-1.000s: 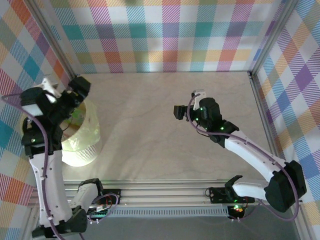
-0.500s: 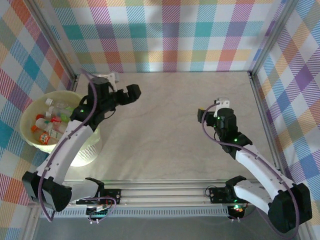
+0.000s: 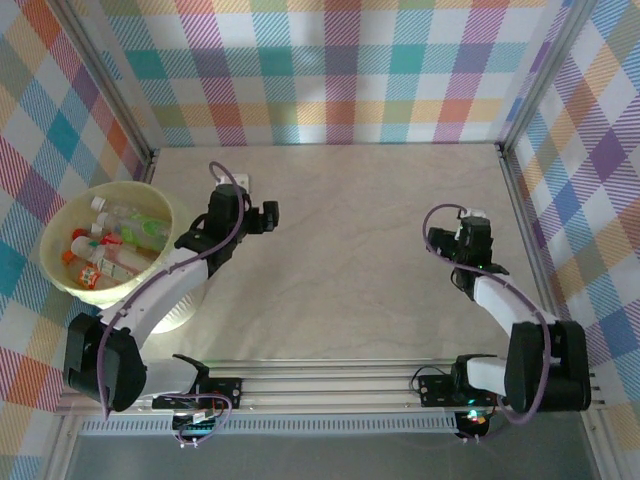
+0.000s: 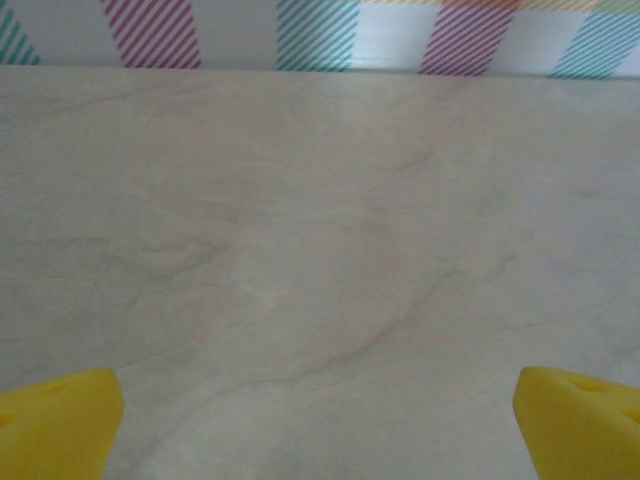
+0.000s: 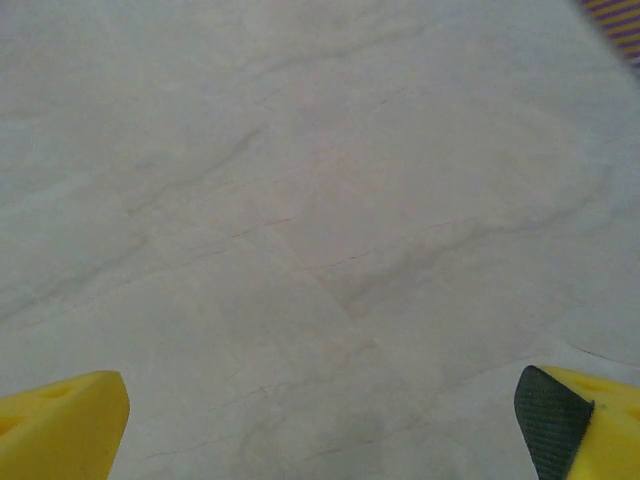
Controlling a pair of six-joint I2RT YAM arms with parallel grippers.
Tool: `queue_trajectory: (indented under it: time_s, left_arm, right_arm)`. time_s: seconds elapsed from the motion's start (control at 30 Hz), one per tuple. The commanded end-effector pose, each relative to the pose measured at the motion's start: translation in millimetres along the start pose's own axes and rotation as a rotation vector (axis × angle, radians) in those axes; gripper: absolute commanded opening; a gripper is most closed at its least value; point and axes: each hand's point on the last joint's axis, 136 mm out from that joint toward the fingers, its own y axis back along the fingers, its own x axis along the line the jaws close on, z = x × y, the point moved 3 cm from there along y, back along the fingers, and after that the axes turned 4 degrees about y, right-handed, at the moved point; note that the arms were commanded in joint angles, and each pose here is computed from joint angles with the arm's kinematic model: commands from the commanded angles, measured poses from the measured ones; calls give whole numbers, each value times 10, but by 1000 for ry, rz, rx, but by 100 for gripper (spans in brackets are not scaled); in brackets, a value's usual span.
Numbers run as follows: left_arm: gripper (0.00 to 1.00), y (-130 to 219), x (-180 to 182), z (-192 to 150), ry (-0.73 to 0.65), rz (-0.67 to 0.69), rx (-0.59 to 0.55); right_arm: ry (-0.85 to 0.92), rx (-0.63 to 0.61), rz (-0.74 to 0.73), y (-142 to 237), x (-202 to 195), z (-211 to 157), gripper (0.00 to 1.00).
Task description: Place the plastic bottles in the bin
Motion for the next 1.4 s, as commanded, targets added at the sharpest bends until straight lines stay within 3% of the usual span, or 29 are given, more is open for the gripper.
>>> queue_trajectory:
  time_s: [0.0,0.23,0.37,0.5,0.83,0.93,1.1,1.37]
  left_arm:
    - [100,25,191,127,10,34,-95]
    - [100,-111,393,-179,-16,61,-60]
    - [100,-159,581,-358,24,86,-93]
    - [100,-288,669,-580,26,83,-73]
    - [100,-593,787,-383,52,55,-149]
    - [100,-689,843,-361,85,20,-112]
    - [100,-521,873,-535,68,17,-28]
    - [100,-474,1075,-716,44,119,-99]
  right_arm:
    - [59,-77,154,-120,209,71,100]
    - [103,-219,215,-255,283,185,100]
    - [102,-279,237,-350,287,32,100]
    - [97,-251,217,-353,257,23,100]
    - [97,-255,215,-355,256,26,100]
    - [97,-255,215,-355,258,25,100]
    - [97,-254,215,-355,257,24,100]
    - [97,-254,217,-354,263,23,100]
